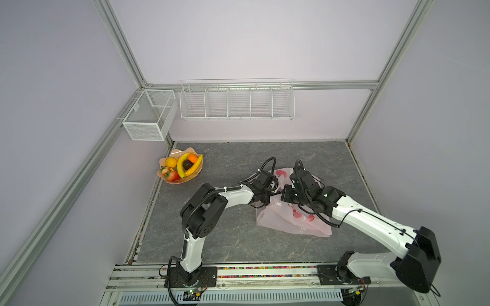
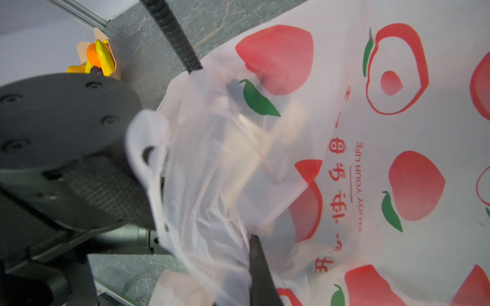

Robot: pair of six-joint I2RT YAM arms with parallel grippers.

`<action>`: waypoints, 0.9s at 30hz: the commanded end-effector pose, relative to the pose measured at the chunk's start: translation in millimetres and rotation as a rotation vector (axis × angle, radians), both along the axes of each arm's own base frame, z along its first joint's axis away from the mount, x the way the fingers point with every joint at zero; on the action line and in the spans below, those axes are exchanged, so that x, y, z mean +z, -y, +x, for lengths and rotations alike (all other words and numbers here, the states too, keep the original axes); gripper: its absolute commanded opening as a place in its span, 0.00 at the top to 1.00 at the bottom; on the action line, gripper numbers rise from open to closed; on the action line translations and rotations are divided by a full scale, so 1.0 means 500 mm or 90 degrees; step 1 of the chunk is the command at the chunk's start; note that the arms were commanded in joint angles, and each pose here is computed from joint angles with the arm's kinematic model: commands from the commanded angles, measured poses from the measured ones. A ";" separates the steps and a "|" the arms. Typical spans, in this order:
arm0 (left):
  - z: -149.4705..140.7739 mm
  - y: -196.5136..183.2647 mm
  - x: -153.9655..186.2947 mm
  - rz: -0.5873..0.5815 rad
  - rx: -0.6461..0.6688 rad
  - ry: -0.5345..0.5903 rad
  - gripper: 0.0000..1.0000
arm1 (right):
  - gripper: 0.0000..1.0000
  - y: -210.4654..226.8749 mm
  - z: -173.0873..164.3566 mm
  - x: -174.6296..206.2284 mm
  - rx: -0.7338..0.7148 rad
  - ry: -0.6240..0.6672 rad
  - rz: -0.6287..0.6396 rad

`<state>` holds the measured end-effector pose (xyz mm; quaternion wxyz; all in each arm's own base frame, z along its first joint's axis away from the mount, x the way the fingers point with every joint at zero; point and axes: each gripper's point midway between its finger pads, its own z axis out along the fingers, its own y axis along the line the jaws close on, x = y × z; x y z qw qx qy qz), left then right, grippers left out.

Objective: Place the fruits into the plastic bag
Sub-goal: Place the fruit in the plastic bag.

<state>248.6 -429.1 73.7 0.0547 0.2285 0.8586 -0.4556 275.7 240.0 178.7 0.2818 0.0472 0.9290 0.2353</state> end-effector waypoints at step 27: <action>0.018 -0.041 0.111 0.029 0.062 0.037 0.01 | 0.94 0.031 0.001 0.016 -0.021 -0.008 0.027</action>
